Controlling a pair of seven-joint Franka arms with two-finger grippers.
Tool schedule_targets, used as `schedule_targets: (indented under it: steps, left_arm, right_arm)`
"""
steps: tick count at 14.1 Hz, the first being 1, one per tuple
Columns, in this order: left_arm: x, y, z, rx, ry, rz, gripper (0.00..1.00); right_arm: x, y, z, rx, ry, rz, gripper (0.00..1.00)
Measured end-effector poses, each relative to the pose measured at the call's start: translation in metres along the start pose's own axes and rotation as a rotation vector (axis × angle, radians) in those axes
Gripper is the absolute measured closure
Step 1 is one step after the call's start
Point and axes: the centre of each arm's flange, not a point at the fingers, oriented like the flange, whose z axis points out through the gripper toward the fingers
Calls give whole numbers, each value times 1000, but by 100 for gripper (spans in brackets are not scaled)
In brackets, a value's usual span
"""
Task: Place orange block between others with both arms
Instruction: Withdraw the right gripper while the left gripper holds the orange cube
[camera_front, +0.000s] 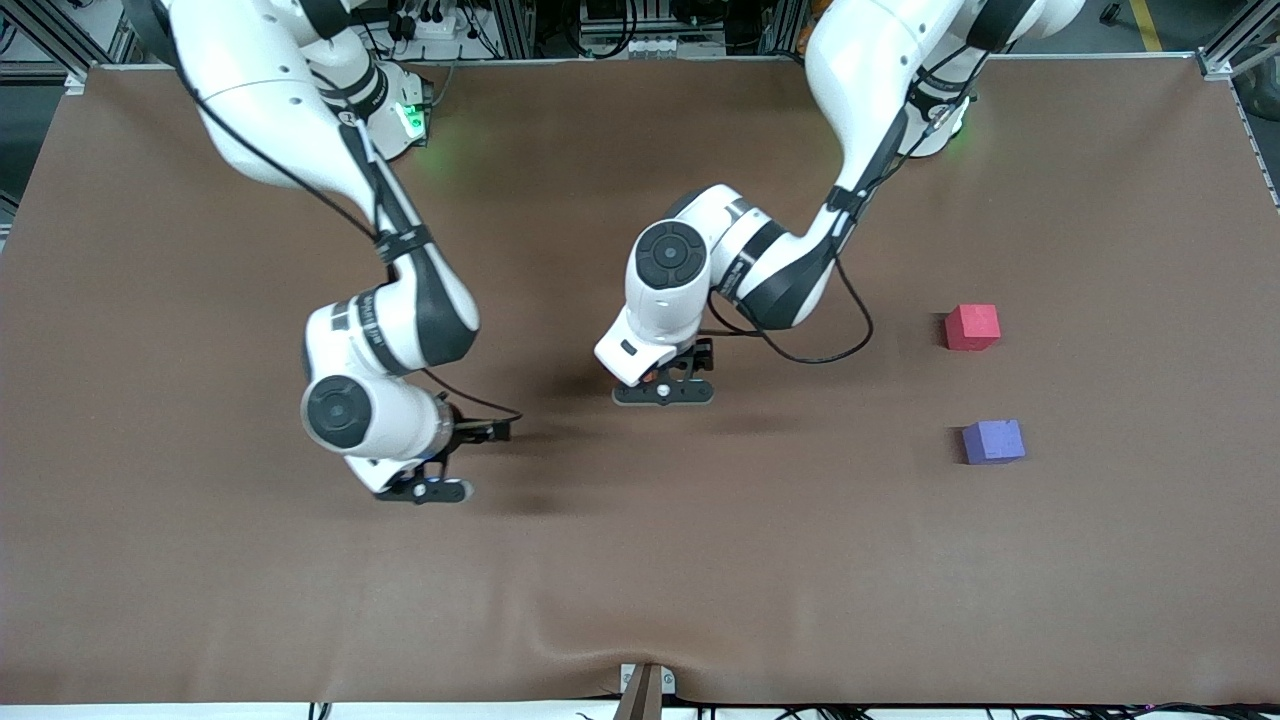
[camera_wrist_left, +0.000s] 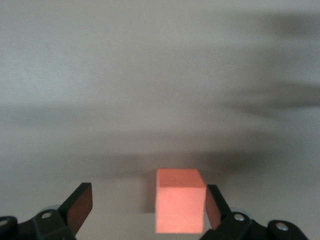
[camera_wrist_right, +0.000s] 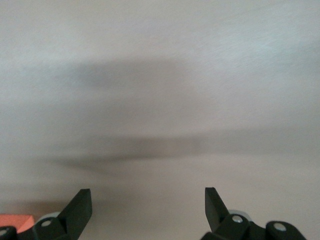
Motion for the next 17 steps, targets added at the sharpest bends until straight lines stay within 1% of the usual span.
schedule_targets:
  steps: [3,5,7,10,12,14,17]
  left_arm:
    - [-11,8,35,17,-22,1,0]
    - [-18,12,54,29,-37,12,0]
    - [-21,16,58,23,-35,16,0]
    - [-21,20,55,7,-22,18,0]
    - [-25,23,61,9,-26,25,0]
    - [-30,26,72,15,-34,33,0]
    - [-36,29,80,21,-40,41,0]
  right_arm:
    - [13,46,-22,-10,36,7,0]
    - [11,73,-49,-36,67,16,0]
    - [4,115,-71,-41,74,4,0]
    - [-12,186,-98,-33,78,12,0]
    - [-28,222,-120,-47,94,1,0]
    - [-45,251,-147,-51,115,-35,0]
    - [-73,275,-191,-44,112,-54,0]
